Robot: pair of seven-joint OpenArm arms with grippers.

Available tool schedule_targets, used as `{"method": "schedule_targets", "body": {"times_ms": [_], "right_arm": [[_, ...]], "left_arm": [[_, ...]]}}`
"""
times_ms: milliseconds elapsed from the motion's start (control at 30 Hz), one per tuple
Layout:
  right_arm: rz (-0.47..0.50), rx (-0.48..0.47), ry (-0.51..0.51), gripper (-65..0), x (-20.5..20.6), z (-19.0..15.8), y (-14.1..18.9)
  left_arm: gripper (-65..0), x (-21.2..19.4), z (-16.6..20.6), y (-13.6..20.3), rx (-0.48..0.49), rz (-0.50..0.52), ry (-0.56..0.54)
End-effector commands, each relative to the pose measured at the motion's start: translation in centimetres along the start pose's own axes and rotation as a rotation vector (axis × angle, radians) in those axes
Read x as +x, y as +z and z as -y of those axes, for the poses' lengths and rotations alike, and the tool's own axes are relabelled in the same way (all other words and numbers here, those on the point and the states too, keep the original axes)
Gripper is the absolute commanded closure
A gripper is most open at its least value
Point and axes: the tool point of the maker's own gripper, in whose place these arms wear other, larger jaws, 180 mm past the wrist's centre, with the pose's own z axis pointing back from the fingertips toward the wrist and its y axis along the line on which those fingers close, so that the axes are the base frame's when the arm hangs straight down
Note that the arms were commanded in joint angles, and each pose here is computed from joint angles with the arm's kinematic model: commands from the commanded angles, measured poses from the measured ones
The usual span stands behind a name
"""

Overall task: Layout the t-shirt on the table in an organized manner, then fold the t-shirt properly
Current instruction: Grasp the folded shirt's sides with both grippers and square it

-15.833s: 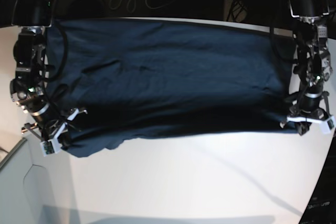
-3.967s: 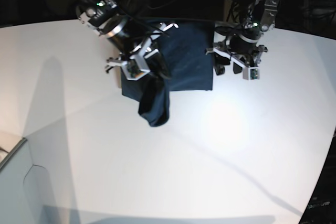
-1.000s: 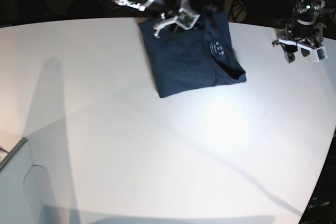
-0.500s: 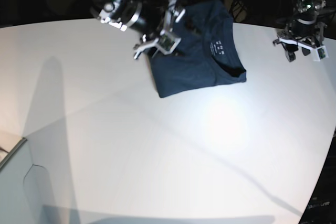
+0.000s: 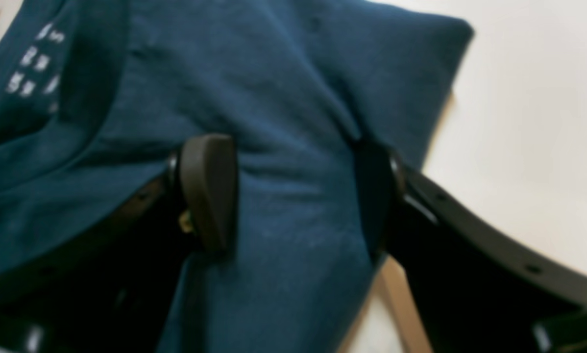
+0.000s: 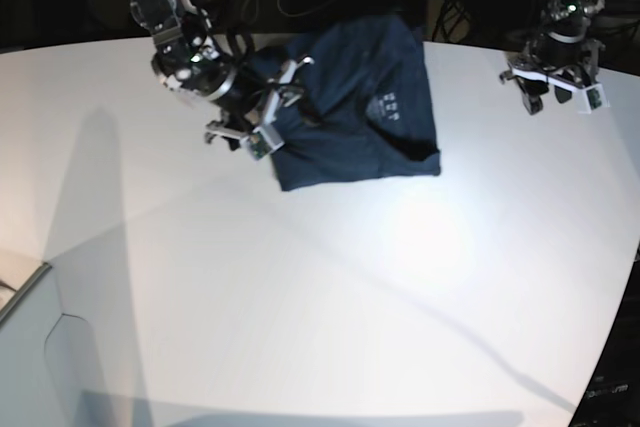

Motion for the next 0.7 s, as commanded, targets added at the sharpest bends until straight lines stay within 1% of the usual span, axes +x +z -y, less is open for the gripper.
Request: {"method": "schedule_targets", "body": {"times_ms": [0,100,233,333,433,467,500,533,600,633,667], "right_arm": [[0.010,-0.031,0.003,-38.6,0.7,1.3,0.1],[0.021,-0.084,-0.020,-38.7,0.9,3.3,0.6],[0.023,-0.098,-0.023,-38.8,0.8,3.8,1.0],[0.064,-0.105,0.006,-38.8,2.0,3.7,2.2],[0.140,-0.140,0.030,-38.9,4.5,3.9,4.3],[0.162,-0.153,0.035,-38.9,5.3,4.0,4.9],[0.185,-0.168,0.042,-38.9,6.0,4.2,5.6],[0.205,-0.180,0.049,-38.9,6.7,4.4,6.3],[0.233,-0.200,0.062,-38.9,7.6,4.5,7.4],[0.242,-0.214,0.065,-38.9,7.9,4.7,7.9],[0.250,-0.229,0.068,-38.9,8.1,5.0,8.5]], "left_arm": [[-32.8,1.2,0.4,0.1,-0.015,0.040,-0.012],[-32.8,0.3,2.5,-0.1,-0.059,0.021,-0.009],[-32.8,0.0,5.3,-0.5,-0.112,0.020,0.017],[-32.9,0.1,8.2,-0.7,-0.169,0.026,0.027],[-33.4,1.8,11.4,-0.3,-0.250,0.067,0.023],[-35.0,2.3,12.3,-0.1,-0.273,0.078,0.031],[-38.0,3.2,13.4,0.1,-0.304,0.095,0.055],[-41.7,3.6,14.2,0.1,-0.331,0.089,0.076],[-49.1,3.7,15.6,-0.2,-0.378,0.024,0.132],[-51.8,3.9,16.2,-0.5,-0.399,-0.010,0.158],[-52.7,4.0,17.0,-0.6,-0.423,-0.043,0.188]]}}
